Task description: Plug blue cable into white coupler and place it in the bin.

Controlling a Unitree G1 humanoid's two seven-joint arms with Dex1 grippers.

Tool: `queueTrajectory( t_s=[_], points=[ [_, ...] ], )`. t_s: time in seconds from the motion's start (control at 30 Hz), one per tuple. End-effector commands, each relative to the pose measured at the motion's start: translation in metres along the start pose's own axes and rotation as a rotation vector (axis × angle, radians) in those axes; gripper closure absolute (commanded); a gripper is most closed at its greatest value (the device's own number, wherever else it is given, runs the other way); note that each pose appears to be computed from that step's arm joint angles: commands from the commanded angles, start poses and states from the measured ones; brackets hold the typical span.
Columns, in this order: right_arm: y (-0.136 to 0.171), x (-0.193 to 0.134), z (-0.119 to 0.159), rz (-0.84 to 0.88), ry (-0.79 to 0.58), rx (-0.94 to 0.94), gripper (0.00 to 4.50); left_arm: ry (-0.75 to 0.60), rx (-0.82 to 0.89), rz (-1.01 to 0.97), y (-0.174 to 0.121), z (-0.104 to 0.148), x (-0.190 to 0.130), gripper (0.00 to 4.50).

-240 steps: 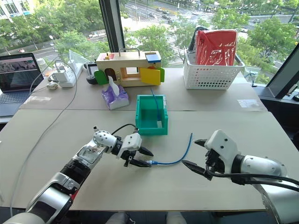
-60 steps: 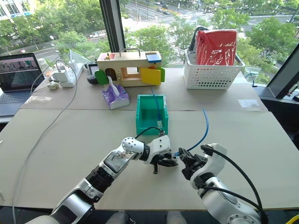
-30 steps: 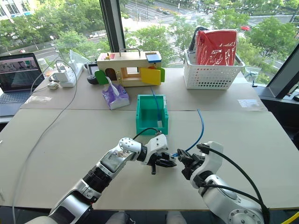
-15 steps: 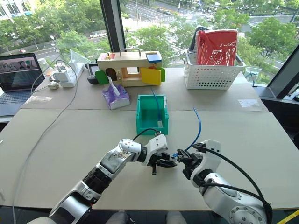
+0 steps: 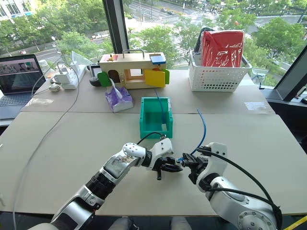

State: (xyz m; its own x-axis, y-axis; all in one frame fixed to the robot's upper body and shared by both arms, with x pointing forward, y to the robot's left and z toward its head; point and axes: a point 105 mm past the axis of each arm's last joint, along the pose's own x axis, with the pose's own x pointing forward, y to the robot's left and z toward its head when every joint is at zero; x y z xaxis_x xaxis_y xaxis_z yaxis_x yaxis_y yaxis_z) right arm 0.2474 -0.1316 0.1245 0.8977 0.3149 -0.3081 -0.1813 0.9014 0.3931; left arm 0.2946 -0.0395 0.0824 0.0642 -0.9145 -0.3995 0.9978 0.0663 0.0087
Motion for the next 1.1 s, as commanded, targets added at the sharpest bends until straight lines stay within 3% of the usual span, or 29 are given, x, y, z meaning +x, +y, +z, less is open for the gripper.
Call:
queueTrajectory(
  t_s=[0.03, 0.2, 0.53, 1.1],
  points=[
    [0.005, -0.004, 0.002, 0.018, 0.001, -0.017, 4.5, -0.075, 0.052, -0.019, -0.005, 0.022, 0.003, 3.83],
    [0.008, -0.005, 0.005, 0.026, -0.014, 0.016, 4.5, -0.075, 0.051, -0.017, -0.005, 0.022, 0.003, 3.83],
    [0.017, -0.01, 0.025, 0.093, -0.131, 0.271, 4.5, -0.07, 0.058, -0.019, -0.005, 0.022, 0.003, 3.83],
    [0.007, -0.017, 0.013, 0.029, -0.083, 0.207, 4.5, -0.061, 0.05, -0.031, -0.004, 0.019, 0.001, 3.83]
  ],
)
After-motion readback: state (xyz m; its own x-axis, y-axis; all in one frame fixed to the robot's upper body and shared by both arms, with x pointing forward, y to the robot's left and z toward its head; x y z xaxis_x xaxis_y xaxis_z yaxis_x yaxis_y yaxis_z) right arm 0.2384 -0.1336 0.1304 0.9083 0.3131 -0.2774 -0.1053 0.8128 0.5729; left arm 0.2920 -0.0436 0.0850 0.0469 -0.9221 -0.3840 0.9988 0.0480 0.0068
